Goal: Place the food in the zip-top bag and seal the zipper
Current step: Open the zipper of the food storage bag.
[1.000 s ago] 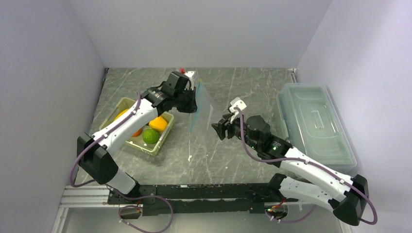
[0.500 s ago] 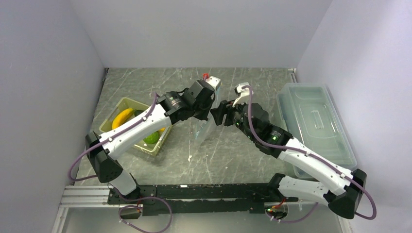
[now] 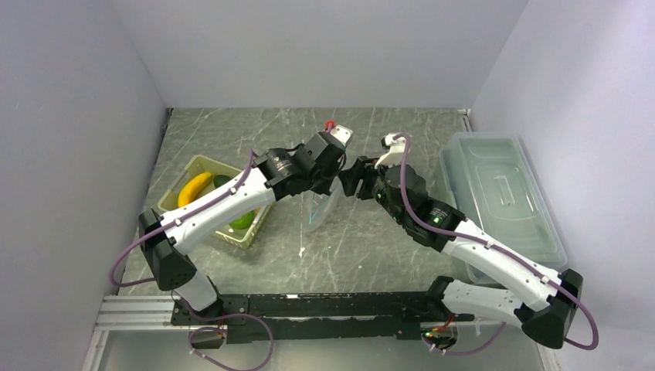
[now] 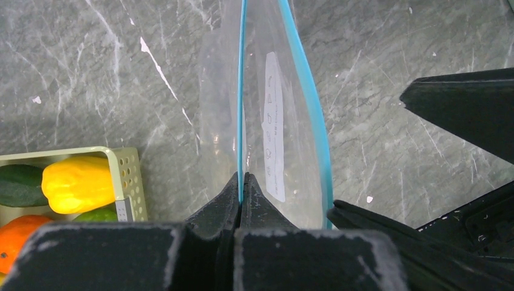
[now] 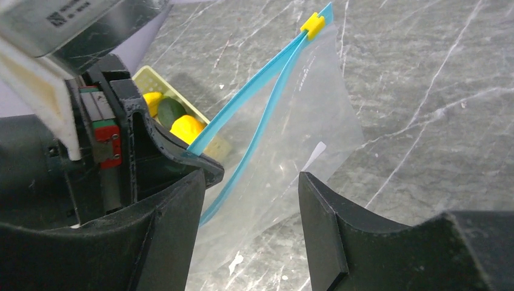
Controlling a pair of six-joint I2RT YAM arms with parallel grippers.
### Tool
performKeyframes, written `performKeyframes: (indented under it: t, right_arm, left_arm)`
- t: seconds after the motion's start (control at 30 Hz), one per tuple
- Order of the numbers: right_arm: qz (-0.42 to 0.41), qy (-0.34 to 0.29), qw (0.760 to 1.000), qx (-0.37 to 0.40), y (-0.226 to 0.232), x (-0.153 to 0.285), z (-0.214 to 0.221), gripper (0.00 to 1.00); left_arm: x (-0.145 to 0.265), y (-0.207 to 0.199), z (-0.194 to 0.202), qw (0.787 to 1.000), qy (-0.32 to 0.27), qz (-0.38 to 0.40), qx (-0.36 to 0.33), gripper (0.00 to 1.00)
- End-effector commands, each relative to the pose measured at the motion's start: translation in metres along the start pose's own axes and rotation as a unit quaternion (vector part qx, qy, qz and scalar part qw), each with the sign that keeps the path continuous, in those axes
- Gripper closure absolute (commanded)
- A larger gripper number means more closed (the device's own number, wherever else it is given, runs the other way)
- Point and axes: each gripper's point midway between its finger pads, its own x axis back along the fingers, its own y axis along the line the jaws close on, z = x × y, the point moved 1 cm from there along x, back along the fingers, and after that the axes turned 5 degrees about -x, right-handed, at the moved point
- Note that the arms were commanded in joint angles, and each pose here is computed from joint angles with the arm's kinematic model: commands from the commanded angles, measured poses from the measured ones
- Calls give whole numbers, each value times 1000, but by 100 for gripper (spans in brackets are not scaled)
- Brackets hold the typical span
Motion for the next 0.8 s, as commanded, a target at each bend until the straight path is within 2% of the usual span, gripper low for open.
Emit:
performKeyframes:
  t: [0.0,0.33,0.63,0.77]
  right_arm:
    - [3,-15,1000,-27,5,-6,-7,39]
    - [24,12,999,-26,-1,-21,13,40]
    - [69,47,996,-9,-31,-12,43,43]
    - [85,58,995,-8,-43,-5,54,51]
  left_arm:
    - [6,-7,-14,1000,-23,11,10,100]
    - [5,-12,-12,999,-25,12,21,100]
    - [7,5,-12,999,-31,-36,25,100]
    - [10,6,-14,998,-38,-34,28,100]
